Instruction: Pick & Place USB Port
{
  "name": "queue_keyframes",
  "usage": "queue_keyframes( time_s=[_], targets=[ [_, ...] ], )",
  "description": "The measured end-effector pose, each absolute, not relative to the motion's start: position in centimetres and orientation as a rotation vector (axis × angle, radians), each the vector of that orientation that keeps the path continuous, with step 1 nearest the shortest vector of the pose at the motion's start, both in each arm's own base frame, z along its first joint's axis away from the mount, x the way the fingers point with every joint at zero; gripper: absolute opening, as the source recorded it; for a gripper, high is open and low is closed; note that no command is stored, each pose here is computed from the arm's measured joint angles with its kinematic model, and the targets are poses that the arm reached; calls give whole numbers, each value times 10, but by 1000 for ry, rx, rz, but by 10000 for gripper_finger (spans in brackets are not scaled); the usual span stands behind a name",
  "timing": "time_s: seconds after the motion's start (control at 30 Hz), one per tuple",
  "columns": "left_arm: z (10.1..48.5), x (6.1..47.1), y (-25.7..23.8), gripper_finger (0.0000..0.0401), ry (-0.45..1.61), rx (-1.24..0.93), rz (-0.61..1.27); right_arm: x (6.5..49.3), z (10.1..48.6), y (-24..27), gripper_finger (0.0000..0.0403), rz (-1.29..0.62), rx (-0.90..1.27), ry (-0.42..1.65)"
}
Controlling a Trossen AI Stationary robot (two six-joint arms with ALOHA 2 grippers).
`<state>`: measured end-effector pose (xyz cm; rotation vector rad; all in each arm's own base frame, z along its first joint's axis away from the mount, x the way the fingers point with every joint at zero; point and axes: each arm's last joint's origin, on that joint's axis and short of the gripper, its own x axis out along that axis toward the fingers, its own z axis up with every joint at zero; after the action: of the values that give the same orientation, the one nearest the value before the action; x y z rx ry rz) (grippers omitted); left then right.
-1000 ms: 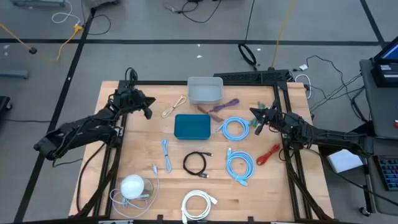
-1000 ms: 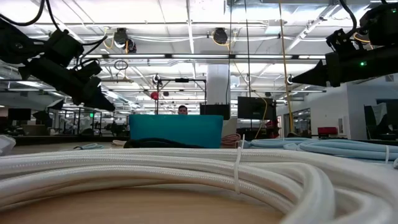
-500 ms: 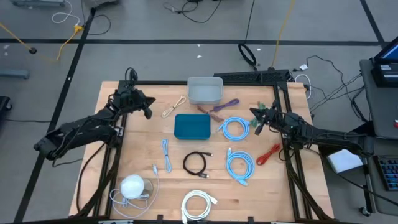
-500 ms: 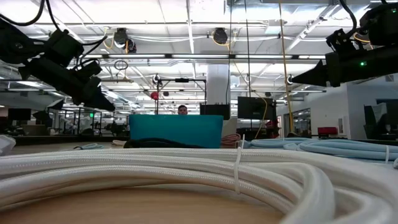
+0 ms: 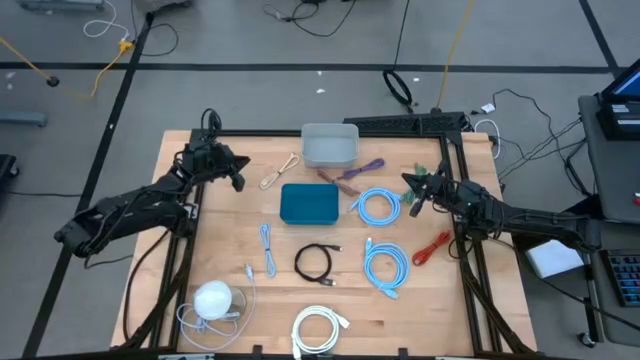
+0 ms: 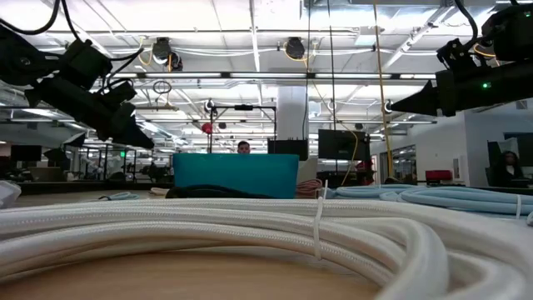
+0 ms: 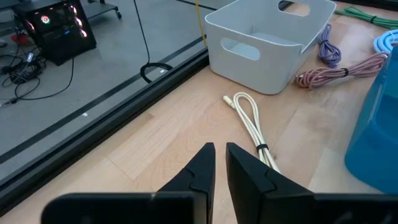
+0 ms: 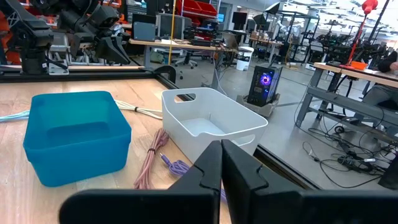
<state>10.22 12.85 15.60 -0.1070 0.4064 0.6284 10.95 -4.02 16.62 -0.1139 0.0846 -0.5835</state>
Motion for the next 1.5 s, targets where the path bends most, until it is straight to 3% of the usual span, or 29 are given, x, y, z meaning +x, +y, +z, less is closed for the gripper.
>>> queue_keyframes(
  time_s=[0.57,0.83,1.23,1.5],
  targets=[
    [168,105,132,42,263,-129,658,110,166,-40,0,-583,-114,85],
    [178,106,134,42,107,-259,673,109,166,-40,0,-583,-114,84],
    [179,110,132,42,69,-360,652,110,167,-40,0,-584,-114,76],
    [187,117,126,42,48,-177,555,110,172,-40,0,-591,-87,12]
  ],
)
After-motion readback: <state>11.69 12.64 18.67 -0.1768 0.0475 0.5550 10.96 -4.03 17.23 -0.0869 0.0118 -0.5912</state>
